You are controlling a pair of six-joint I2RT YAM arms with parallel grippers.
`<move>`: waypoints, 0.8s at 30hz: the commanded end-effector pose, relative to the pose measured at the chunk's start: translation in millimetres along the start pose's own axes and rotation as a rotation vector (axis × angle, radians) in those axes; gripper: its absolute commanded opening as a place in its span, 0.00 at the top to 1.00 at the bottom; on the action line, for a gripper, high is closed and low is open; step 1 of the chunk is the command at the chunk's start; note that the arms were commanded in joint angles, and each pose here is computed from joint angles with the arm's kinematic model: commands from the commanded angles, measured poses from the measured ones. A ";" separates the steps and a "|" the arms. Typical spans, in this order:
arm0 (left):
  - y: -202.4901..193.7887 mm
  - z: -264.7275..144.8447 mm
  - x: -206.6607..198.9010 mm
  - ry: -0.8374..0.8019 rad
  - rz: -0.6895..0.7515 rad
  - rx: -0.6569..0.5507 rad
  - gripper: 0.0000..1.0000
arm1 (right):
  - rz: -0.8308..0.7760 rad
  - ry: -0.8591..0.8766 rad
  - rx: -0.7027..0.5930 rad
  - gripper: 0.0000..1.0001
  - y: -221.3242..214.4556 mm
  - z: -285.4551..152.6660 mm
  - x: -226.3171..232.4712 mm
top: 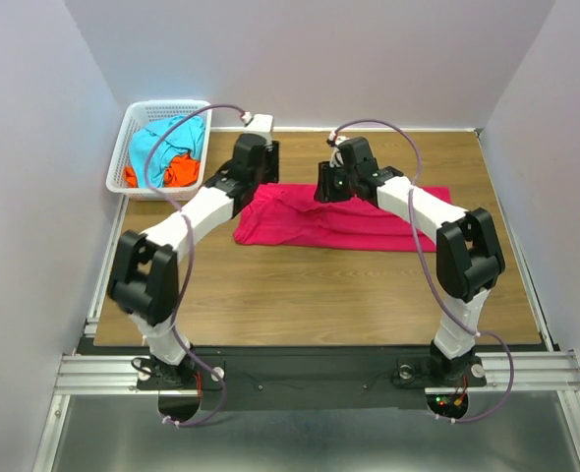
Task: Fold and stack the t-shirts
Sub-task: Fold the tshirt
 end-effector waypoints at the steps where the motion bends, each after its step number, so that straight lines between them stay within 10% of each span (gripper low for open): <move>1: -9.3 -33.4 17.9 0.003 -0.121 0.005 0.42 | -0.180 0.206 -0.080 0.58 26.8 -12.1 36.4; 12: -94.5 -29.1 53.8 0.023 -0.192 0.190 0.95 | -0.215 0.349 0.012 0.59 7.7 41.1 61.0; 24: -140.0 -6.7 70.3 0.074 -0.203 0.319 1.00 | -0.250 0.134 0.086 0.61 -20.2 80.8 27.8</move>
Point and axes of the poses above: each gripper's point midway between its finger pads, its own z axis out along the fingers, its own x axis along the line the jaws close on, y = z × x, the point moved 7 cm from there along -z, back along the fingers, and after that the axes turned 11 degrees about -z, right-handed, at the moved point
